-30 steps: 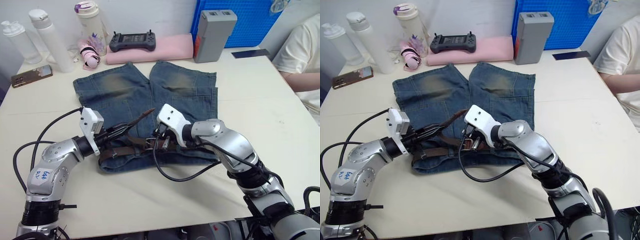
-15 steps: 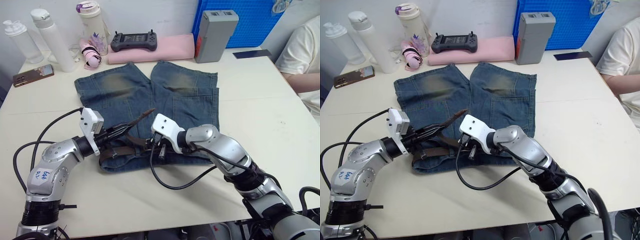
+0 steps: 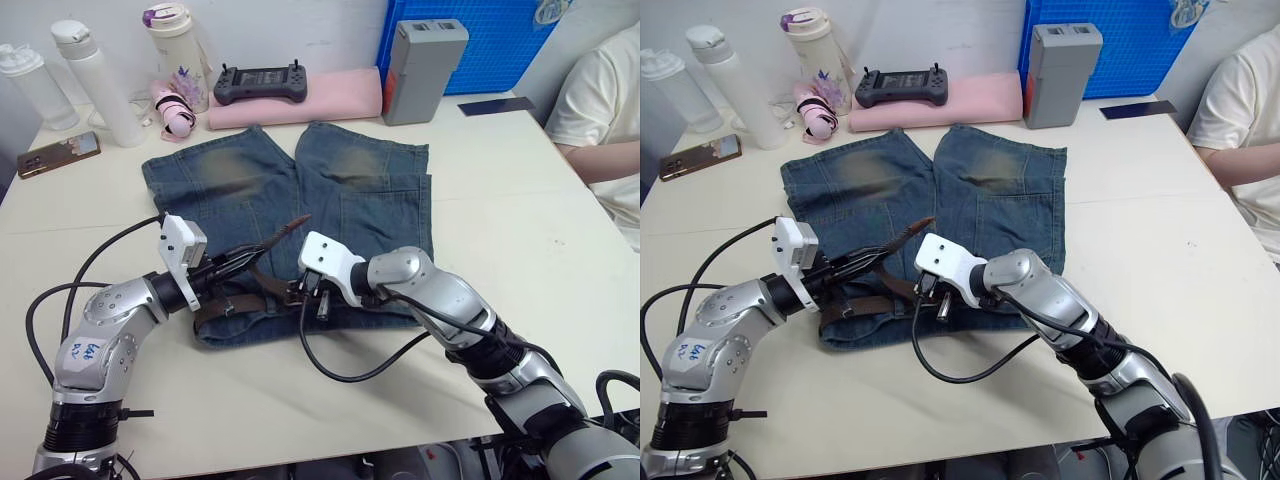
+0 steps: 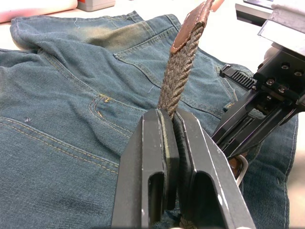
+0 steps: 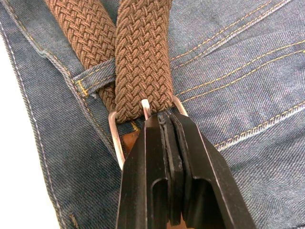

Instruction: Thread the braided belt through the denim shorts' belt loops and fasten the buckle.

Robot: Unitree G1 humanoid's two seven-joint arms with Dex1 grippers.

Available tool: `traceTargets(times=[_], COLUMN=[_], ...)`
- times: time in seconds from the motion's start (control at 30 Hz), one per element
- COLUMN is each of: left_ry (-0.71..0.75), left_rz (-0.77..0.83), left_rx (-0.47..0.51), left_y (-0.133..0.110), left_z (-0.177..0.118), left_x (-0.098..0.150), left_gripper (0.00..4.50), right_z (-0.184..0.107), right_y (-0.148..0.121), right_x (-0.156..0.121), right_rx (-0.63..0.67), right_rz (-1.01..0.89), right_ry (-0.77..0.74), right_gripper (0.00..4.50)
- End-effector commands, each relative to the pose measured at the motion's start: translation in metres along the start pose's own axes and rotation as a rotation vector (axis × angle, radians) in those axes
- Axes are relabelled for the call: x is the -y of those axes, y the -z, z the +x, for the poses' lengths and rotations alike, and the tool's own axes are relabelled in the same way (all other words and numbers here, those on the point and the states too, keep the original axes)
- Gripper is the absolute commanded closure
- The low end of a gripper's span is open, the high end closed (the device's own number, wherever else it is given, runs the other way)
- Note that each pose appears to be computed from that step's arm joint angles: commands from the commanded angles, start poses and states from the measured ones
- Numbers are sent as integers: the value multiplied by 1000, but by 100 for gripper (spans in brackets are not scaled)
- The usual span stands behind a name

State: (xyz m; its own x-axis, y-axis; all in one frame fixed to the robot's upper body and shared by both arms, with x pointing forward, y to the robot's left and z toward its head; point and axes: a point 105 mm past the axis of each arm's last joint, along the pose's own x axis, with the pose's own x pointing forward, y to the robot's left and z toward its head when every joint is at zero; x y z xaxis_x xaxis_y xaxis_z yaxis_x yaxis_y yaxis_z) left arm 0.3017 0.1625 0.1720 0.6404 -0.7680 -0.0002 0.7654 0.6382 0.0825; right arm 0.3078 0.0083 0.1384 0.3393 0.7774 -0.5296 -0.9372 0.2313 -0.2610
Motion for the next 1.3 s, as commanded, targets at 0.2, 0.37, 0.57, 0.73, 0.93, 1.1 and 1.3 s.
traceTargets(times=[0.2,0.37,0.57,0.73,0.93,1.1,1.3], left_ry=[2,-1,-2,-3,-3,-1,2], left_rz=[53,49,50,51,50,49,47], left_rx=[40,41,42,42,43,47,54], left_y=[-12,-12,-12,-12,-12,-13,-13], left_z=[0,0,0,-1,0,1,3], left_x=[4,4,5,5,5,6,8], left_gripper=[450,450,450,450,450,450,450], right_z=[-5,-12,-11,-6,6,21,34], right_y=[-4,-9,-10,-8,-5,5,11], right_x=[-2,-1,-3,-4,-10,-12,-2], right_rx=[-7,6,10,4,-23,-97,-172], right_rz=[-7,-14,-11,-8,-23,-48,-58], right_ry=[-26,-23,-26,-32,-68,-123,-168], right_gripper=[425,425,425,425,425,425,425])
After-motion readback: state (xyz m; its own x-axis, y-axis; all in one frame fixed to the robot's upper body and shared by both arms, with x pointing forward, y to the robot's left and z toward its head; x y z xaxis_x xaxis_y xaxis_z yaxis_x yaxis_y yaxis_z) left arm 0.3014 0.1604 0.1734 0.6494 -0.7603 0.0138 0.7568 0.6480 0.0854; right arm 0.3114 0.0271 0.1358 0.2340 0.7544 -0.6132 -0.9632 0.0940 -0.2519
